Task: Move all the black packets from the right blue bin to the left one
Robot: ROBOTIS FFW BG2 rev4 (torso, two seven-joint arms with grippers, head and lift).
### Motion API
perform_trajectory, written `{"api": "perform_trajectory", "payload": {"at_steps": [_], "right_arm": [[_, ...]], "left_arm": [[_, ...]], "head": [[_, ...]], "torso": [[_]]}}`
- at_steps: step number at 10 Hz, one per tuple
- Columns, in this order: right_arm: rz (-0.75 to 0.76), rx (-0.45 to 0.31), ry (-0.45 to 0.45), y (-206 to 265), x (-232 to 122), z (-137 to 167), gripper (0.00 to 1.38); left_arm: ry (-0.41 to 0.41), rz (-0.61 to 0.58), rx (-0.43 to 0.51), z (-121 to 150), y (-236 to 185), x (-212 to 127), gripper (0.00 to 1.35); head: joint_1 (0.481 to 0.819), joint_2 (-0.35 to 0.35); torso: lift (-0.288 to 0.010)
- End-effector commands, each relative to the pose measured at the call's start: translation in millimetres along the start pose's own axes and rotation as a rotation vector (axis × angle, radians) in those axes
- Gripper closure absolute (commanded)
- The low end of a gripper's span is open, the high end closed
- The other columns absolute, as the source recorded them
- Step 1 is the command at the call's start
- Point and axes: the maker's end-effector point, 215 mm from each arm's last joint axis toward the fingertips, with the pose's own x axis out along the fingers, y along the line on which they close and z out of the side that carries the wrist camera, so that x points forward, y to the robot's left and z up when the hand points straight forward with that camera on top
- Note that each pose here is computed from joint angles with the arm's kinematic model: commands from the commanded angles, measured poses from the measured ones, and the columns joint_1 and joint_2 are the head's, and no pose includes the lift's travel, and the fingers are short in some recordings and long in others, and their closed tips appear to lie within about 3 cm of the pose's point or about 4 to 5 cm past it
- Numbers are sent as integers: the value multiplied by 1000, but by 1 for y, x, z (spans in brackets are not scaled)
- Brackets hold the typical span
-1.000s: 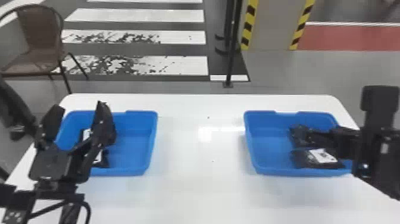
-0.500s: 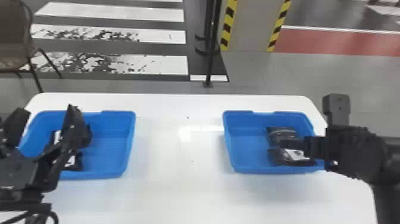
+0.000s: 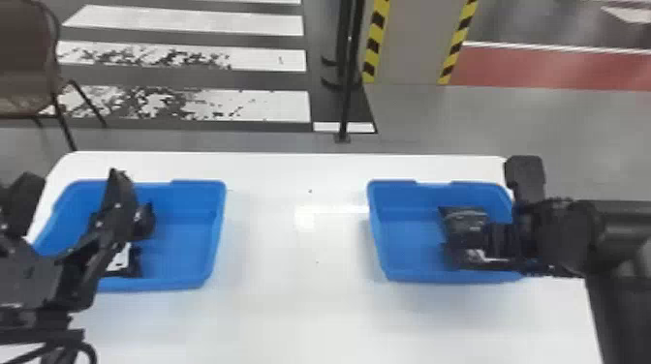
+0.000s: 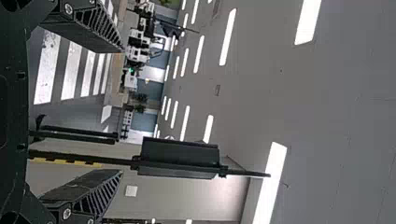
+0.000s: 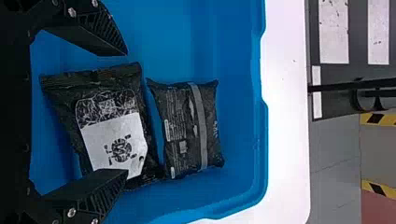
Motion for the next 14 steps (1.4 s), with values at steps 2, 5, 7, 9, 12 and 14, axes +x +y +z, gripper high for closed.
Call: {"api": "perform_trajectory", "payload": {"at_steps": [2, 5, 7, 9, 12, 14], "right_arm": [[-31, 1, 46, -10, 5, -7, 137], [-57, -24, 89, -14, 15, -14, 137], [-58, -20, 108, -16, 21, -22, 137], [-49, -13, 130, -15, 25, -27, 168], [-45, -21, 174, -11, 26, -33, 697], [-5, -17, 162, 1, 23, -34, 1010]], "left_arm": [[12, 1, 1, -4, 1, 0, 117], [11, 2, 3, -3, 2, 1, 117], [17, 8, 6, -5, 5, -1, 117], [18, 6, 10, -4, 5, 0, 117], [21, 16, 13, -5, 9, -2, 117], [21, 15, 15, -5, 8, -2, 117]], "head": [[695, -90], [695, -102], [695, -104], [695, -104], [695, -103], [695, -91]], "torso": [[-140], [-140], [-140], [-140], [-140], [-140]]}}
